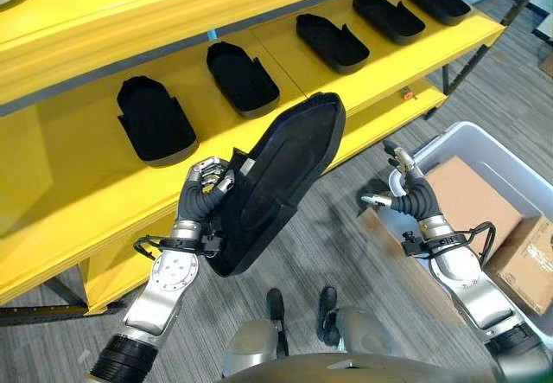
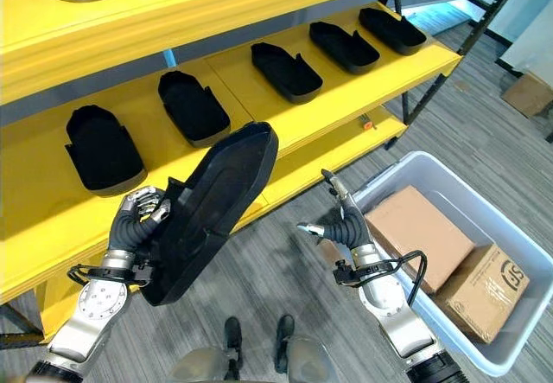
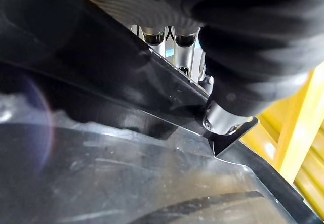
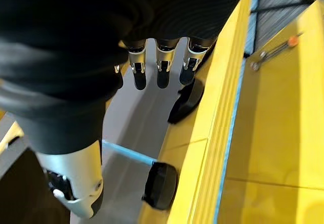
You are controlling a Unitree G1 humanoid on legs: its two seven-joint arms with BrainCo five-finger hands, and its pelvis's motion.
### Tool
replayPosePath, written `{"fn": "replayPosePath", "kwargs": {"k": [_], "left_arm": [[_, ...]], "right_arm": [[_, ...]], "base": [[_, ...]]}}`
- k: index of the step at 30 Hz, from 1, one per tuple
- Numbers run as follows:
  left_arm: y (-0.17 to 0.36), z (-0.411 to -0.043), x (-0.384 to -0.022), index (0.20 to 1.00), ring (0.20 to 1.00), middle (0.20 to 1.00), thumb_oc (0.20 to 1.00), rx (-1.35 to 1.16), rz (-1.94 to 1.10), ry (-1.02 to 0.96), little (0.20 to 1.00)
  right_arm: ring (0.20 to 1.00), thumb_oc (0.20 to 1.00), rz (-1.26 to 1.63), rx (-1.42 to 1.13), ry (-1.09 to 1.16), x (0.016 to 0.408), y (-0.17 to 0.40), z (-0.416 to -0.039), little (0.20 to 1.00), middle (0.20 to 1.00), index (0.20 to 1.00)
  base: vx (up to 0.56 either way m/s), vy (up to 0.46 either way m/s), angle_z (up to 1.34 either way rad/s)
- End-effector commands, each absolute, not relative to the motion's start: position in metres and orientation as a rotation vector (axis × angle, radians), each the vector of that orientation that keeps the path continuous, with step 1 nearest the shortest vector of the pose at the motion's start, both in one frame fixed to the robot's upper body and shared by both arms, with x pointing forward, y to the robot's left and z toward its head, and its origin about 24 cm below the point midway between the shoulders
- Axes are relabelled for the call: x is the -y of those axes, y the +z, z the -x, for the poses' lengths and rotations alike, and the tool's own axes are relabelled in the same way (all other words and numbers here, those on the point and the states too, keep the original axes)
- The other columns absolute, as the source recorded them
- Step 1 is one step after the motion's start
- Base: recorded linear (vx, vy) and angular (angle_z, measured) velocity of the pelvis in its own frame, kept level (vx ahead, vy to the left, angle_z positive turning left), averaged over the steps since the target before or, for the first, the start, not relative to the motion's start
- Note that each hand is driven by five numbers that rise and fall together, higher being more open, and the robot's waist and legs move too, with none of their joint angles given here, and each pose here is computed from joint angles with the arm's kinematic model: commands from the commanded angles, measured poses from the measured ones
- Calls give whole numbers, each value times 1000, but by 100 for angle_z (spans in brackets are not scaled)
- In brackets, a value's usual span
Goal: Move parts from the plastic box to the shelf.
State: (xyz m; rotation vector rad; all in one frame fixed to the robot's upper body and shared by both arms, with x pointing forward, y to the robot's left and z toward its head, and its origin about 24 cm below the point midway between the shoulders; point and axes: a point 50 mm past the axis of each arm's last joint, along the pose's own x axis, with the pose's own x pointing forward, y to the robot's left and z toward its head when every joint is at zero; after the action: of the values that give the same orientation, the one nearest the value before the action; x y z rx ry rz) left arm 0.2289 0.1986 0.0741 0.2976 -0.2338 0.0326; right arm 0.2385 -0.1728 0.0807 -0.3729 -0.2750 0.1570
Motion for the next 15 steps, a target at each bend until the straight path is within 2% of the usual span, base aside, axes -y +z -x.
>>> {"fn": "replayPosePath", "kwargs": {"k": [1, 7, 10, 15], "left_arm": [[100, -235, -191, 200, 200, 200, 200, 403, -284, 5, 200], [104, -241, -185, 200, 200, 200, 200, 415, -278, -44, 200], [104, -242, -183, 200, 200, 200, 200, 417, -269, -29, 200], [104, -237, -192, 200, 200, 200, 200, 421, -241, 59, 200]], "right_arm": [[1000, 1000, 349, 395, 195, 167, 95, -243, 1000, 1000, 1000], [1000, 1000, 396, 404, 154, 169, 93, -241, 1000, 1000, 1000], [1000, 1000, 411, 388, 147, 174, 91, -241, 1000, 1000, 1000], [1000, 1000, 431, 398, 140, 182, 92, -238, 1000, 1000, 1000]], "base": [[-43, -245, 51], [6, -96, 54], [39, 23, 122], [18, 154, 12]]}}
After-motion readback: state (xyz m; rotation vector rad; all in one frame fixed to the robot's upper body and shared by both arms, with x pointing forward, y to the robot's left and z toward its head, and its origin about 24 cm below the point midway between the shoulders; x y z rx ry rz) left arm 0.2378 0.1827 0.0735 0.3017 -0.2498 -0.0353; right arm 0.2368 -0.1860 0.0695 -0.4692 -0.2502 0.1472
